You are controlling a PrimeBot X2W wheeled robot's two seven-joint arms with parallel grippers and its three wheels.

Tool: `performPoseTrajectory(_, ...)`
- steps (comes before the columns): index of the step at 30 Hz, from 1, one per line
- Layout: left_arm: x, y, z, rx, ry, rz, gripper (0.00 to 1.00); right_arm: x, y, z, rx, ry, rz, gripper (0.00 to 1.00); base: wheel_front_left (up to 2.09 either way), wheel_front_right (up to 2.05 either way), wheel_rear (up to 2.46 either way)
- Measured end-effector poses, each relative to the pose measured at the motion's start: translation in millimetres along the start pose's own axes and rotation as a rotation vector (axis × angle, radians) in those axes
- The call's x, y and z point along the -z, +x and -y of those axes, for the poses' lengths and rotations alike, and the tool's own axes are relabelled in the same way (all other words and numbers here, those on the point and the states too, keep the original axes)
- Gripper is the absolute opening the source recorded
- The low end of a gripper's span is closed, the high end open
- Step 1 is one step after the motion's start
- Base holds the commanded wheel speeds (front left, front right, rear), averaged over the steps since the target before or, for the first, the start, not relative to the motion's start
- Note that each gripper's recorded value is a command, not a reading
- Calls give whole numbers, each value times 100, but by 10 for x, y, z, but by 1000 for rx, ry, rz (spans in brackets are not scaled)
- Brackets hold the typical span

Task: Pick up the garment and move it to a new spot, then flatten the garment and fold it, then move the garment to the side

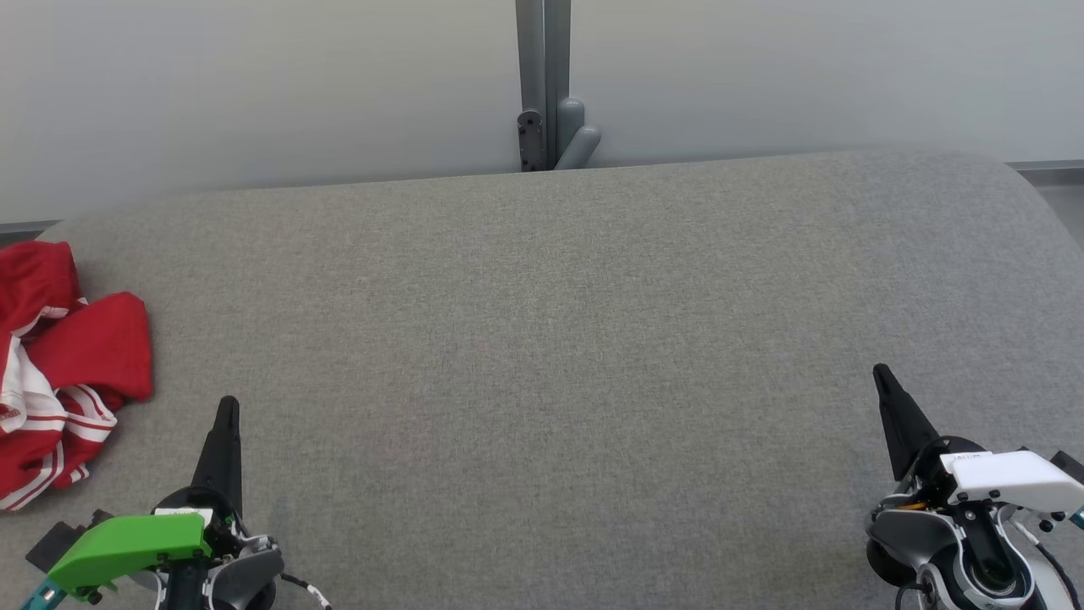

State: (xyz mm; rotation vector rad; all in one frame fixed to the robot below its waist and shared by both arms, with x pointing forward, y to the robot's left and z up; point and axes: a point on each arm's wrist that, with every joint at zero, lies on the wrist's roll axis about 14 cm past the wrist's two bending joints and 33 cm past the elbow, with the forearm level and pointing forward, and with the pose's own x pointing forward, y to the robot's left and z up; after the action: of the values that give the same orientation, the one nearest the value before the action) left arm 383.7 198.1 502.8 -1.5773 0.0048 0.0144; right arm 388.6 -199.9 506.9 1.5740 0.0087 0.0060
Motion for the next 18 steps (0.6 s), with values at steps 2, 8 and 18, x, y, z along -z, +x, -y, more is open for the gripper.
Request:
performPoseTrajectory(2, 0, 0, 0, 0, 0, 0, 0, 0, 0, 0, 0, 0, 0, 0, 0, 0, 0)
performPoseTrajectory(8, 0, 0, 0, 0, 0, 0, 0, 0, 0, 0, 0, 0, 0, 0, 0, 0, 0)
performPoseTrajectory(18, 0, 0, 0, 0, 0, 0, 0, 0, 0, 0, 0, 0, 0, 0, 0, 0, 0)
